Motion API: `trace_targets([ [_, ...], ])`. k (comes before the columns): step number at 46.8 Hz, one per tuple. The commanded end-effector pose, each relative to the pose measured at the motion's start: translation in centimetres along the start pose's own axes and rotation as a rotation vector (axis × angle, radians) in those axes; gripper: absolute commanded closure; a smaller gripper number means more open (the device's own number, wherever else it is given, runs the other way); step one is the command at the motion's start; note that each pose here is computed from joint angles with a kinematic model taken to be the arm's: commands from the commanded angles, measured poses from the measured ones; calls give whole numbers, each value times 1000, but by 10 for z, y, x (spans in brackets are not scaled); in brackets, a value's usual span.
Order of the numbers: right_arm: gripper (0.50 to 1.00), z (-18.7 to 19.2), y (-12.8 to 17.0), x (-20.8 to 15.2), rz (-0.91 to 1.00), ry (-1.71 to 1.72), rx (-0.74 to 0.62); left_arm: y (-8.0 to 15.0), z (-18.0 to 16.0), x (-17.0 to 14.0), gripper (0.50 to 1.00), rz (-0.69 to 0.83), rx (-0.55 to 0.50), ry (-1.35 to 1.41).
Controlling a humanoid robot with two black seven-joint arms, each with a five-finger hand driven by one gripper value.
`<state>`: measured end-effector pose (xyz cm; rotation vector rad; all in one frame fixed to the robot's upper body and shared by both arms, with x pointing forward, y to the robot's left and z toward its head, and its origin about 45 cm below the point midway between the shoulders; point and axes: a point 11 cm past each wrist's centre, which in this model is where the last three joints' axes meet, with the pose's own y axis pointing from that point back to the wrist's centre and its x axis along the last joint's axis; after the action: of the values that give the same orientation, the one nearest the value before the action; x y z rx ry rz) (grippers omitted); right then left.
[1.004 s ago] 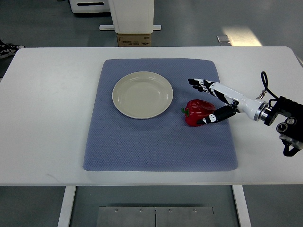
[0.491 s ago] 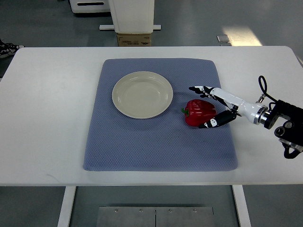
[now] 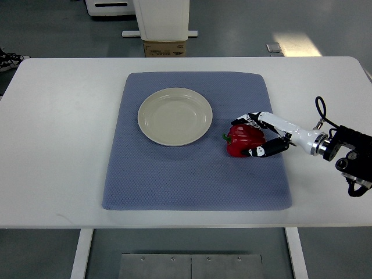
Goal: Place red pepper on plate with right hand
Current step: 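Close the right hand fingers around the red bell pepper, then carry the pepper with the right hand onto the cream plate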
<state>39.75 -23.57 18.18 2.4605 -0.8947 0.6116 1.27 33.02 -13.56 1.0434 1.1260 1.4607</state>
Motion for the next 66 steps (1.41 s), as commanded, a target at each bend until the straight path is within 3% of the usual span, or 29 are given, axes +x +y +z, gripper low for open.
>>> trace_targets([
  [1,1000,-1,0,1,2,-2,0,0,0,0,500,0,0,0],
  [27,1000,-33,-29,22,39,7,-8,0,0,0,500,0,0,0],
  [66,1000,-121,-113,-4,-37,44,5,0,0,0,500,0,0,0],
])
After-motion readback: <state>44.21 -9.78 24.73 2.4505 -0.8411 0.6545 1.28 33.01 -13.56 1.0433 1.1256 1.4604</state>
